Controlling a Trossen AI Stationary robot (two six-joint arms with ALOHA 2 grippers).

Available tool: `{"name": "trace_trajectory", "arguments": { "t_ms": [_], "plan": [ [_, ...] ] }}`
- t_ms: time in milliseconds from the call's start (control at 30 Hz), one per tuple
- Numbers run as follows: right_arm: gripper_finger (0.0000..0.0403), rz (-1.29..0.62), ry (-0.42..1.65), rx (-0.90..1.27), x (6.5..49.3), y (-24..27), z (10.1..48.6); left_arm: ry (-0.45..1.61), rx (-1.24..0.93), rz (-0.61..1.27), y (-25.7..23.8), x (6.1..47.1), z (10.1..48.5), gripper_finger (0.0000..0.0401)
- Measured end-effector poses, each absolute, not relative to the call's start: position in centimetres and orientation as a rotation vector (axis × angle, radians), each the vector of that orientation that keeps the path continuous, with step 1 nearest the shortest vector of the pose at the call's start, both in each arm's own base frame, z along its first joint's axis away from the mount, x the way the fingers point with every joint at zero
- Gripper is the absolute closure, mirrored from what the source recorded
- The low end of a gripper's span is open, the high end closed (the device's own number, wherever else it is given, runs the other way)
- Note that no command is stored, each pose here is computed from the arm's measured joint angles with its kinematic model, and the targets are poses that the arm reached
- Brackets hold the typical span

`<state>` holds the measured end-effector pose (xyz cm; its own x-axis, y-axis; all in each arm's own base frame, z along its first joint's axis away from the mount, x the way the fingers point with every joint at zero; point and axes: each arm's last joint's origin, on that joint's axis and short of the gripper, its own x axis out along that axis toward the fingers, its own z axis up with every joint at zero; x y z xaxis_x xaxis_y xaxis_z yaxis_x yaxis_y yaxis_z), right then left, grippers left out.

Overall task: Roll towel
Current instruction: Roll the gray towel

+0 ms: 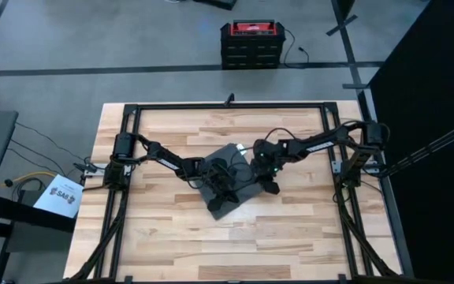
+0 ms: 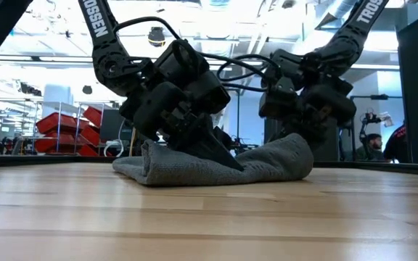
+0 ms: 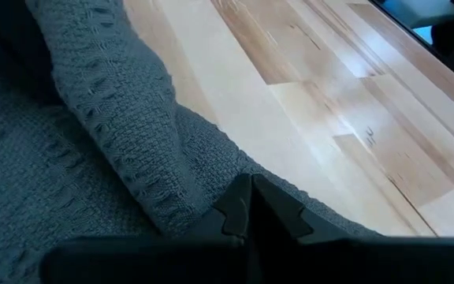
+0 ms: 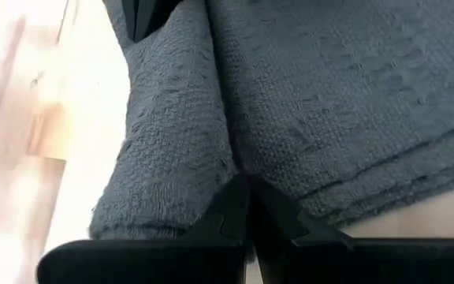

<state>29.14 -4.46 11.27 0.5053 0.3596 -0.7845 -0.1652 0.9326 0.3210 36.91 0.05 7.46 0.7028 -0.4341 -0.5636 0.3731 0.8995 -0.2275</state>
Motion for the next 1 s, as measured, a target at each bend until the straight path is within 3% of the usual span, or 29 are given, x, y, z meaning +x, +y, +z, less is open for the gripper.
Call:
{"name": "trace_trajectory", "arguments": {
  "t_ms": [667, 1000],
  "plan": [
    [0.0399, 0.332, 1.009, -0.029, 28.3, -4.2, 12.7, 0.656, -0.091, -0.444, -0.2, 36.9, 7.5, 0.0401],
    [0.0301, 0.290, 1.037, -0.011, 27.9, -4.9, 12.8, 0.654, -0.092, -0.448, -0.3, 36.9, 7.5, 0.0401]
  ]
}}
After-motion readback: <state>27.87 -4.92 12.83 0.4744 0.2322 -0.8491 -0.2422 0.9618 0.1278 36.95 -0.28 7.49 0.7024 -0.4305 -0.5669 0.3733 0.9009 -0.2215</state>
